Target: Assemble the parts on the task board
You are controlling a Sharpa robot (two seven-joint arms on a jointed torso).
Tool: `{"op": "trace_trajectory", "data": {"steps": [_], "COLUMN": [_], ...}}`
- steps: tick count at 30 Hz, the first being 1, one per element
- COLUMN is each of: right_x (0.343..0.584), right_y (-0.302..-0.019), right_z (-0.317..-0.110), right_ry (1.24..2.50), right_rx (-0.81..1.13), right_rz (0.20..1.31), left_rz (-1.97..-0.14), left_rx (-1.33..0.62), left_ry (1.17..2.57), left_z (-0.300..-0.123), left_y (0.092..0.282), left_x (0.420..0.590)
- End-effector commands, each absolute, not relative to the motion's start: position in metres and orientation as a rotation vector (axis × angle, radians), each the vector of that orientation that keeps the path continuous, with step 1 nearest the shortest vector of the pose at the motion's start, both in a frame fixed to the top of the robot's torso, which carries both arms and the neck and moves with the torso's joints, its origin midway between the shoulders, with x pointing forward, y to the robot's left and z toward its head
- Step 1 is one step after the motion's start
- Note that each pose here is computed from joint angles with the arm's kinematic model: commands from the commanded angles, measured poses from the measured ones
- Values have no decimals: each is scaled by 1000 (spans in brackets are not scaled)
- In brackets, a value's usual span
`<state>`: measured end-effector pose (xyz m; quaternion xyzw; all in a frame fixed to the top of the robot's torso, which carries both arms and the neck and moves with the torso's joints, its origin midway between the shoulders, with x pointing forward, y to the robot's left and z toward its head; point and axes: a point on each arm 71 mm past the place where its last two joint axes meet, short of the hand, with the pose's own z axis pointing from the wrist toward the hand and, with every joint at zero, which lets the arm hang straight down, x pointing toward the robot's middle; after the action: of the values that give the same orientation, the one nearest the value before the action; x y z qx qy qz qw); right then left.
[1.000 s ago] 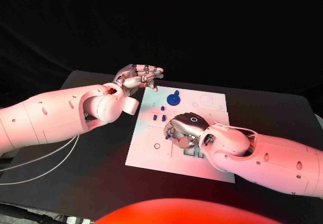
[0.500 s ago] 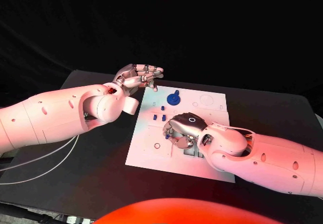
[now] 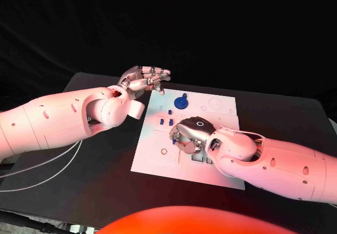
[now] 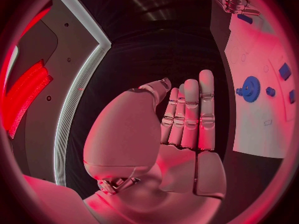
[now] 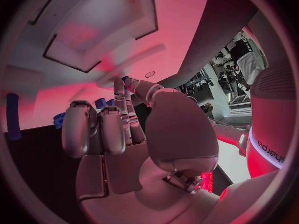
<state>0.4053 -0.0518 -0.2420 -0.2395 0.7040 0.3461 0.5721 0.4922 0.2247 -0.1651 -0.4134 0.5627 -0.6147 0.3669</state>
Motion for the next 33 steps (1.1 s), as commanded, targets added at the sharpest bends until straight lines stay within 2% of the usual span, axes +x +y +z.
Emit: {"op": "trace_trajectory", "data": {"steps": [1,10,18,24,25,33], "right_x": [407,401,402,415,420,434], "right_y": [-58,-68,-96,-131,-144,-178], "right_z": [-249,-238,-215,-197,-193,-191], "right_ry": [1692,1617,1568,1624,1654,1707], "right_rx": [-555,-511,-446,-364,-341,-356], "right_rz": [775,810,807,770,752,666], "left_rz": [-1603,-1602,-1599,-1606,-1608,-1616], "left_rx": [-1052,-1053,-1054,-1052,-1051,-1048], "left_ry": [1452,1454,1453,1456,1457,1458], "left_z": [-164,-164,-164,-164,-164,-164], "left_y": [223,224,226,226,226,225], "left_x": [491,491,491,490,490,490]}}
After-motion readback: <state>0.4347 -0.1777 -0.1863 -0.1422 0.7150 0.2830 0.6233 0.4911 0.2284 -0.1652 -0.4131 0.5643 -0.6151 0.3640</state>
